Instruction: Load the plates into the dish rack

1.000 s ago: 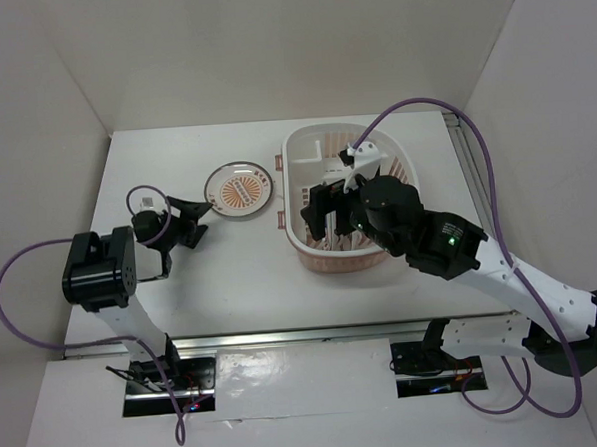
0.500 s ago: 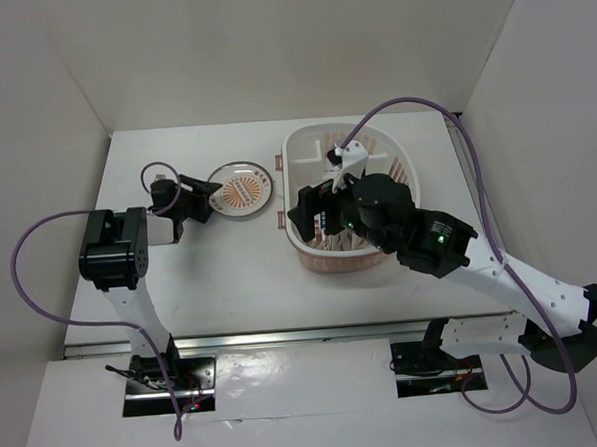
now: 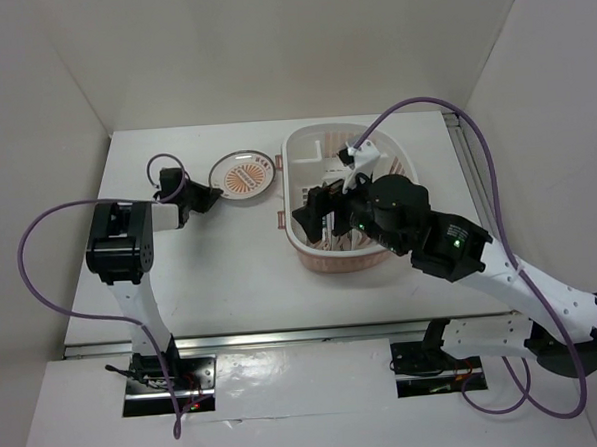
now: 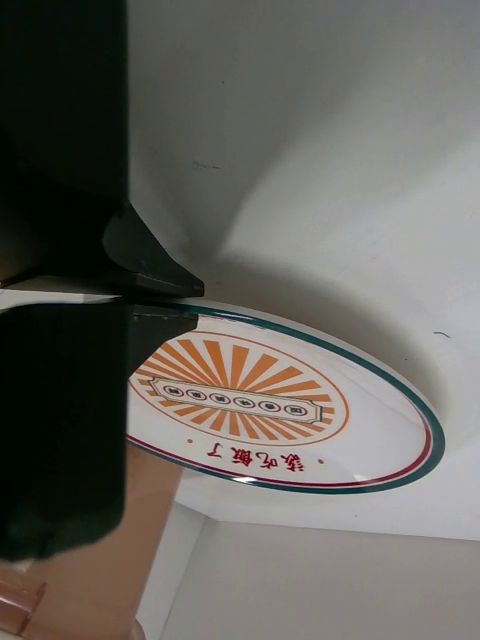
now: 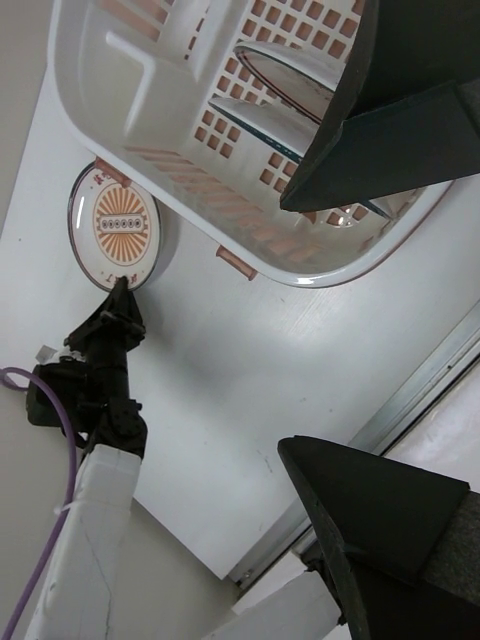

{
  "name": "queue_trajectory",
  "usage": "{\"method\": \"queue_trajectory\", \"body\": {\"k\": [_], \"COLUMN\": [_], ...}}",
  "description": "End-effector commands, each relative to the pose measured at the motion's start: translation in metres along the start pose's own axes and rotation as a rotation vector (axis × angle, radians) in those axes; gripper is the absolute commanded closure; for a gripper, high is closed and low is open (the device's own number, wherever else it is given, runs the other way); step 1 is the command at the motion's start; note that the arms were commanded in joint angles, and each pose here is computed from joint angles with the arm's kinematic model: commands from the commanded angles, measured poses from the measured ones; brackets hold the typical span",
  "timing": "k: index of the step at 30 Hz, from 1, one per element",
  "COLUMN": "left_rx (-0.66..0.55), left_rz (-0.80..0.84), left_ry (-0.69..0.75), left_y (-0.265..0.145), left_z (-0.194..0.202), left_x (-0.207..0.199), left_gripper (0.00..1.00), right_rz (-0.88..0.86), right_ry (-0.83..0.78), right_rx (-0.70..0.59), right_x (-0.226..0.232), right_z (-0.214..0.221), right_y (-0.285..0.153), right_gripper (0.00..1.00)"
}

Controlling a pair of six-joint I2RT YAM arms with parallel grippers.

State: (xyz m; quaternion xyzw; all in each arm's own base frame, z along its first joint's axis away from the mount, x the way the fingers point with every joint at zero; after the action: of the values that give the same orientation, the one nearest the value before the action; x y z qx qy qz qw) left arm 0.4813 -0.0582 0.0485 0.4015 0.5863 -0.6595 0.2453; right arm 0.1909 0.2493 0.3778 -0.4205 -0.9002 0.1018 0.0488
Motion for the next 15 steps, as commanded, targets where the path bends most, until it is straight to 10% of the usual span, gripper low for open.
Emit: {"method": "queue_trajectory", "body": {"k": [1,15], "left_rx": [-0.008,-0.081], "left_rz": [-0.252,0.11], "left_ry": [0.03,0.498], "left_y": [-0.002,-0.222], "left_z": [0.001,0.056], "left_x": [0.062,-0.059], "left_gripper": [1.0,1.0], "right_rz": [0.016,-0.047], "right_ry": [-0.002,-0.101], "right_rx": [-0.066,-0.101], "right_x": [-0.004,-0.025], "right_z": [-0.021,-0.049], "right_y": [-0.009,0.061], "right_gripper": [0.0,0.01]}}
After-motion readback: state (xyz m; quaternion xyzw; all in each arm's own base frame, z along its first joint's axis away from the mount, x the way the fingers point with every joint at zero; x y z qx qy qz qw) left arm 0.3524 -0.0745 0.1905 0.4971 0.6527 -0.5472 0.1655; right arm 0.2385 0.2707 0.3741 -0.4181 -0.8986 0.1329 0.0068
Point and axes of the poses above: each gripper's point midway between its finger pads, its own y axis out along the fingers, its own x axis along the line the jaws close on, z = x × y, the point moved 3 cm from there along -y, back along the fingers, and after that the axes turned 13 degrees about -y, right-handed, at the moved point
